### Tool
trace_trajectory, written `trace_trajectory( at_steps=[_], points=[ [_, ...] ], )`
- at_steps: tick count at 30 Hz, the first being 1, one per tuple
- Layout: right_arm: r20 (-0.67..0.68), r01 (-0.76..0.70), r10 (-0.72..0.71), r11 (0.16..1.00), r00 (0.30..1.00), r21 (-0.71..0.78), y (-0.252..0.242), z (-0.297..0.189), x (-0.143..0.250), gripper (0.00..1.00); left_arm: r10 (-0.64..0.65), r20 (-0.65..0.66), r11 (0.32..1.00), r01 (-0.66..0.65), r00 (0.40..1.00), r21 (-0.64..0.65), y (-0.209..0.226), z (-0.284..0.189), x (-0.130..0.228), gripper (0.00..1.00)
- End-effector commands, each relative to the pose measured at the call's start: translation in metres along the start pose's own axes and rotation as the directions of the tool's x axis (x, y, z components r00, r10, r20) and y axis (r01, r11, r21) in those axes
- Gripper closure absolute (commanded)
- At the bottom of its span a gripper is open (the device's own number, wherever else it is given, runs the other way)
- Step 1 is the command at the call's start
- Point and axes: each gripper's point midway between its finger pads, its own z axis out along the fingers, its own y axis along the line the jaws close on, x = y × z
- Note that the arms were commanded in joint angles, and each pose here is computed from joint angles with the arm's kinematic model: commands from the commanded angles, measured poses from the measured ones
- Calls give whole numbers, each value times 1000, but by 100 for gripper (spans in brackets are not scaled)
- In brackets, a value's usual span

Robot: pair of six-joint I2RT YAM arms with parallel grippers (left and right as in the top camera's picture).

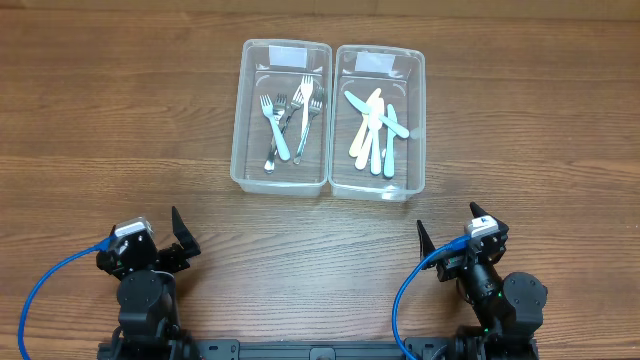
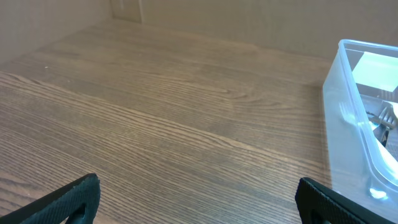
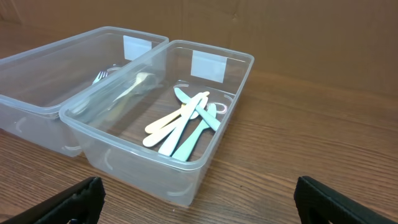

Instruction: Pack container

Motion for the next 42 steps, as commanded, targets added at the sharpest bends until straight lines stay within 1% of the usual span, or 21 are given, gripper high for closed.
trace_trajectory(
  at_steps=[1,5,13,18,19,23,28,32,37,42],
  points=[
    [10,4,-4,1000,1000,-2,1,0,-1,0,-23,13,1000,23,1000,-11,2,0,-1,0],
    [15,6,-6,1000,1000,-1,0,0,-2,0,-23,13,1000,23,1000,-10,2,0,-1,0],
    [166,50,-58,997,985,53,-9,-4,-41,0,-23,13,1000,23,1000,-10,2,0,-1,0],
    [257,52,-97,983,962,176,-29,-12,-67,0,-23,13,1000,23,1000,-10,2,0,-1,0],
    [303,36,-101,977,948,211,-35,-17,-79,0,-23,13,1000,23,1000,-10,2,0,-1,0],
    [364,28,-106,977,925,213,-35,-22,-94,0,-23,13,1000,23,1000,-11,2,0,-1,0],
    [385,23,-103,978,917,207,-34,-24,-98,0,-23,13,1000,23,1000,-10,2,0,-1,0],
    [373,22,-98,979,923,205,-34,-18,-88,0,-23,13,1000,23,1000,-11,2,0,-1,0],
    [425,34,-121,978,897,207,-33,-11,-78,0,-23,13,1000,23,1000,-10,2,0,-1,0],
    [399,30,-110,979,911,201,-33,-8,-72,0,-23,13,1000,23,1000,-10,2,0,-1,0]
  ],
)
